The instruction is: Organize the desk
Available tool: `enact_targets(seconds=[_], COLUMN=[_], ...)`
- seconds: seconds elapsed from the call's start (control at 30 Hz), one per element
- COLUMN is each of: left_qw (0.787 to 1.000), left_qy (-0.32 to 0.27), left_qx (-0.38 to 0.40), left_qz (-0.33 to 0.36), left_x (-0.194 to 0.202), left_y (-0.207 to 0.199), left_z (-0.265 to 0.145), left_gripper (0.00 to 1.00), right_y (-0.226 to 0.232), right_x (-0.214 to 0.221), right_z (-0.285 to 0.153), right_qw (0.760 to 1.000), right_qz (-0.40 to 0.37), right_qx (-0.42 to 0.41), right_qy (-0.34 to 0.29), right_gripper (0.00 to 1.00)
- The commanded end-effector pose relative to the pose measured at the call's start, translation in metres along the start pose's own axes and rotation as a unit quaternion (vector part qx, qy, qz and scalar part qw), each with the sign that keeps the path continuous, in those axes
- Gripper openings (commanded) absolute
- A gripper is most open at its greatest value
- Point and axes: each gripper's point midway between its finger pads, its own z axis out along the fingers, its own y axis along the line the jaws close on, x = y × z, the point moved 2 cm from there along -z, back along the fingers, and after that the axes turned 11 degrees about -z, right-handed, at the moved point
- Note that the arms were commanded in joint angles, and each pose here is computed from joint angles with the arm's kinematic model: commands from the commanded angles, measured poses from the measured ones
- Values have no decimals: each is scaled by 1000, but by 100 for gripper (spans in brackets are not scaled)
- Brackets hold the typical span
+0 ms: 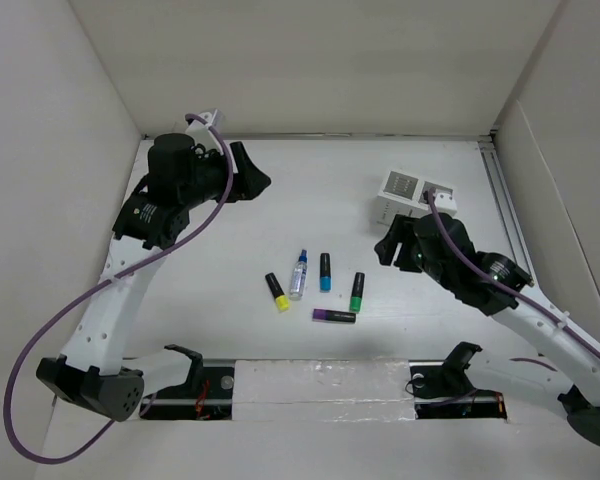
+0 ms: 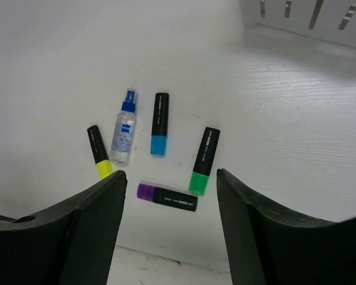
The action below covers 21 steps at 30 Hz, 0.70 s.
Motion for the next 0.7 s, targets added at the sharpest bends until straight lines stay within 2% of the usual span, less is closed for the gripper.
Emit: enact_targets(seconds=[0.0,0.1,0.13,0.23,0.3,0.33,0.37,0.4,0.47,0.5,0.53,0.57,0.63,0.67], left_qw=[1000,1000,1000,999,999,999,998,998,997,998,998,998,998,997], left_qy=[-14,-3,-3,12,33,38,45,49,61,61,58,61,64,71], left_qx=[10,-2,-10,-19,-23,-30,-35,-37,-39,-33,-25,-24,-5,-4], left_qz=[-2,-2,-7,-25,-16,-10,-1,0,2,2,4,1,1,2], left_x=[-7,-1,1,12,26,30,34,36,43,44,44,49,53,58], left_y=[-3,5,8,15,17,19,22,25,28,27,25,28,23,25], left_z=[2,7,8,11,15,14,14,15,17,16,17,18,13,13], left_gripper=[59,55,48,37,30,14,4,0,0,0,0,0,0,0], right_y=[7,8,8,4,-5,-8,-14,-14,-13,-15,-16,-15,-18,-18], right_x=[-17,-19,-22,-19,-4,4,18,26,38,48,54,57,72,77], right_z=[-4,-6,-8,-7,-2,1,7,10,16,22,25,30,40,44], right_qw=[999,999,999,1000,1000,999,999,999,998,997,997,997,994,993], right_qz=[7,2,0,-9,-18,-16,-14,-11,-6,-7,-8,-5,-13,-15], right_qx=[-12,-13,-15,-4,21,29,40,38,37,39,43,43,53,56], right_qy=[-30,-32,-35,-30,-3,8,27,37,49,63,69,71,94,103], right_gripper=[67,44,27,0,0,0,0,0,0,4,24,37,58,60])
